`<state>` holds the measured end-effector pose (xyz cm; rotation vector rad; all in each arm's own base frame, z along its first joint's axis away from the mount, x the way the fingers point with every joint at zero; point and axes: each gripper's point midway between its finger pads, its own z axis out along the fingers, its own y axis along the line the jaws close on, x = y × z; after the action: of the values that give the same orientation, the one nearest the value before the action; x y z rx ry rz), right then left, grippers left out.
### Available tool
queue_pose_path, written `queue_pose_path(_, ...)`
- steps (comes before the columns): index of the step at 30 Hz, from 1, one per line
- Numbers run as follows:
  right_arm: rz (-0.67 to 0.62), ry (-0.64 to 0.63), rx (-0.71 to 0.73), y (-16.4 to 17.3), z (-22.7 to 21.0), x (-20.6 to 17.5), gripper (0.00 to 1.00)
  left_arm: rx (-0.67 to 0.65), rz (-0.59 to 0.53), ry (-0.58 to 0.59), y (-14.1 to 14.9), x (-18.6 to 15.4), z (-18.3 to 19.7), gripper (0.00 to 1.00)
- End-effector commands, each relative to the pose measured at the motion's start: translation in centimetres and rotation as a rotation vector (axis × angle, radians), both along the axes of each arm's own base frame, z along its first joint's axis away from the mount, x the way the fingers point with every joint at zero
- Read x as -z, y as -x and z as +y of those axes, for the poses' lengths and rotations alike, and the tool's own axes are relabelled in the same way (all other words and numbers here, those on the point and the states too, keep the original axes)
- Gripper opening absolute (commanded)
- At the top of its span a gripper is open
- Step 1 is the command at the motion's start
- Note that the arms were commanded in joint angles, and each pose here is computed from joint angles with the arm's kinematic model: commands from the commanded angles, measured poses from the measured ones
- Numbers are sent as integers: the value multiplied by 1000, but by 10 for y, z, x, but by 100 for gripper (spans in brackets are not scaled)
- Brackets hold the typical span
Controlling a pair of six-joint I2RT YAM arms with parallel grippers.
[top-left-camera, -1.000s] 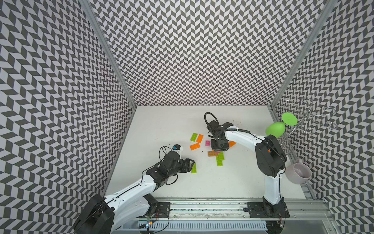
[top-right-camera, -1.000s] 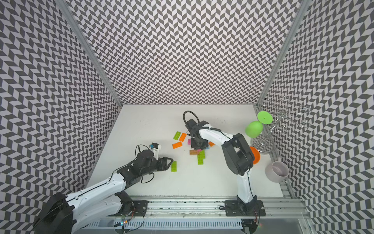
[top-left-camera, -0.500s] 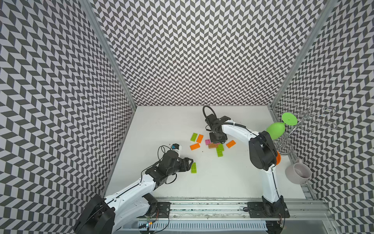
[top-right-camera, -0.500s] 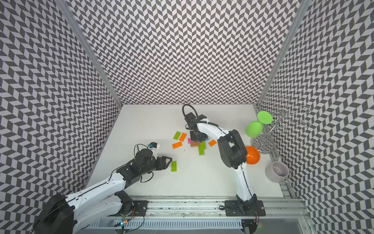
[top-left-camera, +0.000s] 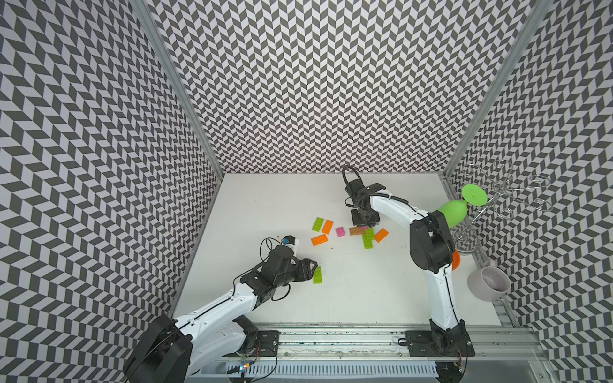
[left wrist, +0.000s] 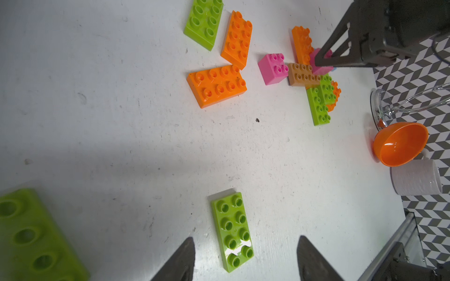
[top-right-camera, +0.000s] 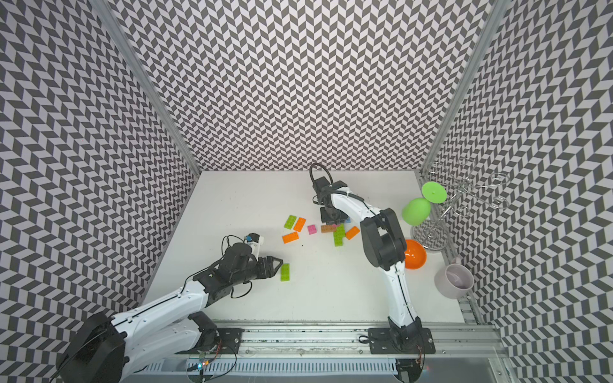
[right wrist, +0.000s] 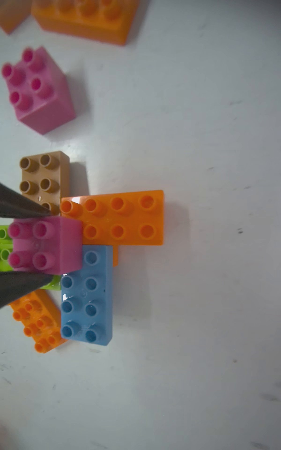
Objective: Assemble a small pinwheel with lego
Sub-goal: Move the lego brick at the center of the board.
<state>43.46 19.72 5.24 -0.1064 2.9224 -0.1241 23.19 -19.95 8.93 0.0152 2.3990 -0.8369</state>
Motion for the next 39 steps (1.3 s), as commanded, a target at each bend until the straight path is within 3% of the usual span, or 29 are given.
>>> queue_pose_path(1,121,-4,-1,1,7,48,0,10,-48,26,-11,-21,-7,66)
queue_pose_path(7,165,-22,38,-9,6,61,0,9,-55,30,-15,-25,-7,66)
queue_pose_path(14,148,-64,47,-15,8,51,22,18,-52,36,-15,-24,-8,65)
queue_pose_path(25,93,-116,47,-28,17,24,41,27,-57,47,-14,-28,-10,64)
queue_pose_path(29,57,-149,44,-35,21,4,49,25,-64,51,-14,-32,-9,64)
queue_pose_path(39,-96,-219,43,-46,21,-78,50,15,-85,50,-17,-41,-8,64)
